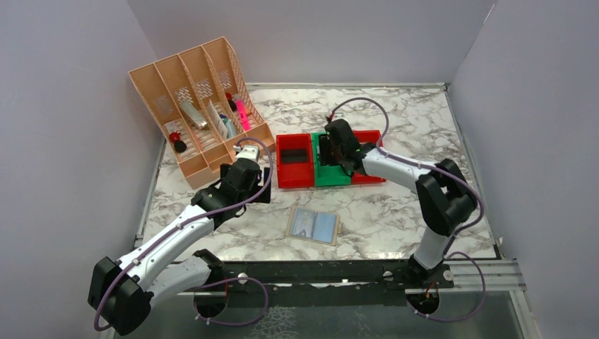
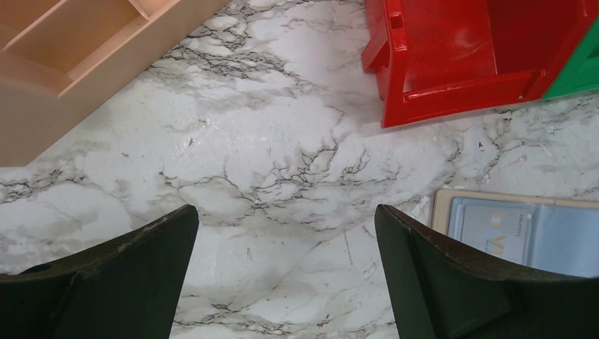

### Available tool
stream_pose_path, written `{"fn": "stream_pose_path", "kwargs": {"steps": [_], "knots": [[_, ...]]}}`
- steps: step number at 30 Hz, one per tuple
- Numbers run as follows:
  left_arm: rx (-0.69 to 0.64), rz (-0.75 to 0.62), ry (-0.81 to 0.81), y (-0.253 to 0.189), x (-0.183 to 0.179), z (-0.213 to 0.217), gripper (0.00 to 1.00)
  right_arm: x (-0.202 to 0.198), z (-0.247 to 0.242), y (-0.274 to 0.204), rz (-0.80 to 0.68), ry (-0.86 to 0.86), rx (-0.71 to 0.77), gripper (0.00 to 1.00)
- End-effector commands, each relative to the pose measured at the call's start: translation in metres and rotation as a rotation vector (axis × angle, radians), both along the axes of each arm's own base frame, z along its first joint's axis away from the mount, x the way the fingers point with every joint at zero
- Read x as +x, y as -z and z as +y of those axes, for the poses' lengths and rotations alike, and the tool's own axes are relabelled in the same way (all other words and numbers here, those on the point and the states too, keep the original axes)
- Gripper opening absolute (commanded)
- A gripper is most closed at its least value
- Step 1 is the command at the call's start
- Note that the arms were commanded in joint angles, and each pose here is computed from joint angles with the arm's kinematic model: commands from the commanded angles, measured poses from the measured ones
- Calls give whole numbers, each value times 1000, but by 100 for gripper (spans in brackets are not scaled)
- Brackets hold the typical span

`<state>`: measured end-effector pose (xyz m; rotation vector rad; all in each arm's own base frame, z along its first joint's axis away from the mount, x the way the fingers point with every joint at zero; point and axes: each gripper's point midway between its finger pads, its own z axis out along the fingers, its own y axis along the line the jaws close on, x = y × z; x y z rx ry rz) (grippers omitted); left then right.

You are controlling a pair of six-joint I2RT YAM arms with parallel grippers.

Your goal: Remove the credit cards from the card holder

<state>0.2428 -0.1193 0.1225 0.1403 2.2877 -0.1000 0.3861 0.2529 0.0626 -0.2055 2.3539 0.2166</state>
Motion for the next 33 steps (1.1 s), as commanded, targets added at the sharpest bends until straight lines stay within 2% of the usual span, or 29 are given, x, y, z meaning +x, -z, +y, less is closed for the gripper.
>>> {"fn": "stream_pose_path", "kwargs": {"steps": [1, 4, 6, 8, 15, 24, 28, 33], "knots": [[-21, -20, 3, -13, 6, -4, 99, -5, 20, -67, -125, -115, 165, 50], [-21, -20, 3, -13, 6, -5, 99, -31, 22, -79, -110, -158, 258, 51], [-19, -18, 3, -12, 6, -4, 99, -52, 24, -82, -92, -189, 332, 57], [-19, -20, 2, -13, 6, -4, 99, -75, 28, -83, -56, -248, 403, 59], [-104, -46, 49, -23, 3, -17, 99, -144, 30, -62, 149, -325, 552, 54], [-95, -42, 55, -21, 5, -17, 99, -191, 27, -23, 251, -249, 516, 51], [-96, -36, 65, -21, 4, -18, 99, -204, 49, -19, 296, -275, 569, 48], [-112, -38, 80, -23, 4, -21, 99, -218, 73, -3, 338, -307, 486, 47]]}}
